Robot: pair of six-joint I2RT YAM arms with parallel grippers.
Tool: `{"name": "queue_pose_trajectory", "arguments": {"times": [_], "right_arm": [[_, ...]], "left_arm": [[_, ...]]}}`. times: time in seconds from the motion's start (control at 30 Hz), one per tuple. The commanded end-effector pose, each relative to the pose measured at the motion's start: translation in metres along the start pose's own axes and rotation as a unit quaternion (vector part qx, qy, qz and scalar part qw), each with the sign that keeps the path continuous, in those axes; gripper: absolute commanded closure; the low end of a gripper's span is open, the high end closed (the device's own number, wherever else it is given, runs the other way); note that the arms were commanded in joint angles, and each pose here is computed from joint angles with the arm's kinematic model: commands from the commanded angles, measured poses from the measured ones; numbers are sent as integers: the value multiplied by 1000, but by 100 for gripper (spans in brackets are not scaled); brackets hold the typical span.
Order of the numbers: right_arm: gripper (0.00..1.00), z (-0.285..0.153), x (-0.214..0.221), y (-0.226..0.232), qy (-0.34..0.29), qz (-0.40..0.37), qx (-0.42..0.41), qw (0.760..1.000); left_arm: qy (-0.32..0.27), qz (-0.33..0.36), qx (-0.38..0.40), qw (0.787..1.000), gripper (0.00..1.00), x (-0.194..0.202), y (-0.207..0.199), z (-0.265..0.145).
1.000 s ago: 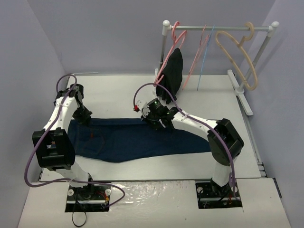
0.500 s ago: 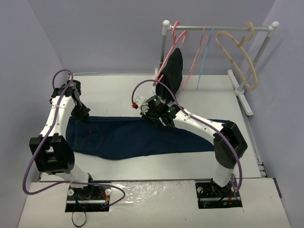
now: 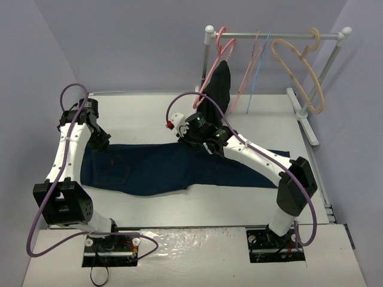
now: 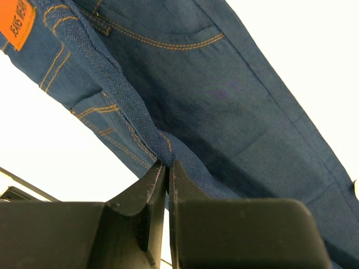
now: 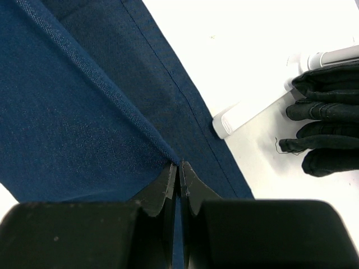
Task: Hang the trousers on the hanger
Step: Fold the trousers at the center of the board.
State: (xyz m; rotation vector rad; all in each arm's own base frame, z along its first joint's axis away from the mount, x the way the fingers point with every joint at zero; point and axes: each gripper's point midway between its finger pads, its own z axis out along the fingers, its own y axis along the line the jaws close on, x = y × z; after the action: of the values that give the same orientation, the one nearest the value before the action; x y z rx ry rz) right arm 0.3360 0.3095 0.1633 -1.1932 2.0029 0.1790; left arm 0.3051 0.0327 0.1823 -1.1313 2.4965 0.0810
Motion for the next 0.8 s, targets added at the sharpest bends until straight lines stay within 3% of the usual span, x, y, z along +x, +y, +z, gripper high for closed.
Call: {"name": "queue_pose_trajectory", "arguments": {"times": [0.0,0.77], "right_arm": [[100,-12,-1,-32,17,-13,63,998],[100,37,7,-58,40,-18,133,990]], "left_arm": [[-75,6,-37,996,100,-39,13,-14],[-139,4,-19,990,100,-90,-23,13]]}}
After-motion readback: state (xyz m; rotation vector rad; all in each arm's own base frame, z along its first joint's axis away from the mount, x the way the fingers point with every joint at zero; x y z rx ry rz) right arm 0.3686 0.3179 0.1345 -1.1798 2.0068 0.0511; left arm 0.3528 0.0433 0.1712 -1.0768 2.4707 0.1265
